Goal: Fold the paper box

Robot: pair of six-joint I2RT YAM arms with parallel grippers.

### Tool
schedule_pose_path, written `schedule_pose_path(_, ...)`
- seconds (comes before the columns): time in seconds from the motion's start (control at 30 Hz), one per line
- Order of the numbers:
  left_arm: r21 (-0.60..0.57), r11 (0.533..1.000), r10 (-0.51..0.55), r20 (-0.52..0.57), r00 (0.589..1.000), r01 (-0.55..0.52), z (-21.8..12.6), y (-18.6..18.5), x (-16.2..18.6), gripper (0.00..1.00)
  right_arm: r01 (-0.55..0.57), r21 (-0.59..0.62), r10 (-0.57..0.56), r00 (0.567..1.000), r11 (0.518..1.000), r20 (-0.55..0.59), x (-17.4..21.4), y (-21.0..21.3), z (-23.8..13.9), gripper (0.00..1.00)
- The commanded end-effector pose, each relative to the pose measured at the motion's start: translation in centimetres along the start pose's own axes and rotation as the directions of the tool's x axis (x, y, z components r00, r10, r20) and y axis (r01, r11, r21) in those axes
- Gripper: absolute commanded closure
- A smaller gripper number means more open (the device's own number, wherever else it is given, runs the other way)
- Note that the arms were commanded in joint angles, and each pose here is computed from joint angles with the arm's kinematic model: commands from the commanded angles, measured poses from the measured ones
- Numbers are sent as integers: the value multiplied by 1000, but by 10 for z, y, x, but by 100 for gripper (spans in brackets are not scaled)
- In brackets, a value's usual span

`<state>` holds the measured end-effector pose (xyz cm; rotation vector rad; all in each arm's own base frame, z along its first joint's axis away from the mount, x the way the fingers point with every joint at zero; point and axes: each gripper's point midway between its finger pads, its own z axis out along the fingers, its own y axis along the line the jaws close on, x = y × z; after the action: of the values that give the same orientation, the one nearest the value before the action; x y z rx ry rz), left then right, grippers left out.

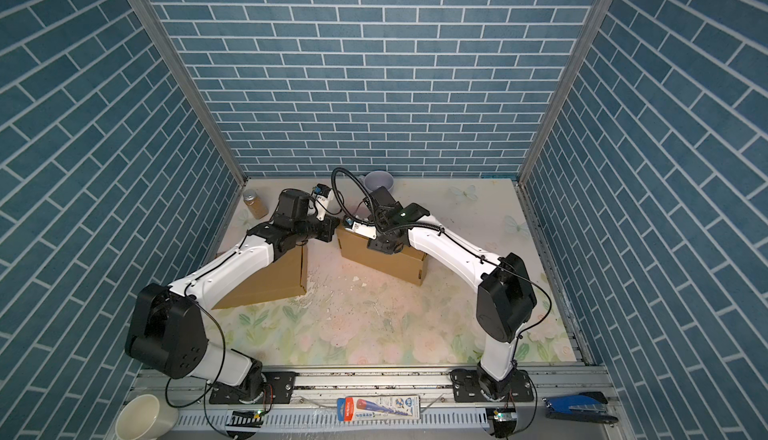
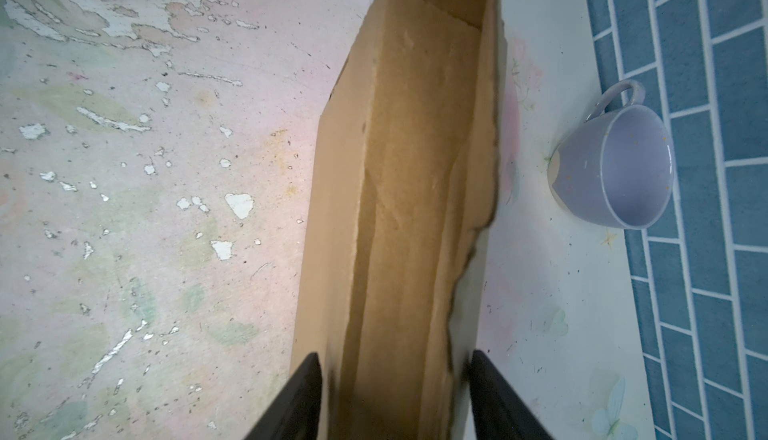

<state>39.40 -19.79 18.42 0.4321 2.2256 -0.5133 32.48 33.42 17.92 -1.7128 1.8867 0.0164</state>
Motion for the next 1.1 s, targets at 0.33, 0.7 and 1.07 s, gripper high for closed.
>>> schedule_pose_path(0.33, -9, 999, -32, -139, 990, 31, -22, 0, 24, 87, -12, -9, 11, 998, 1000, -58, 25, 15, 18, 57)
schedule_pose_path(0.7, 165, 978, -131, 3, 991, 129, -63, -15, -33, 51, -19, -8, 19, 998, 1000, -64, 29, 18, 20, 57)
schedule_pose_path(1.07, 190, 961, -174, -148, 974, 200, -4, -3, -20, 45, -35, -13, 34, 997, 999, -64, 33, 21, 17, 56)
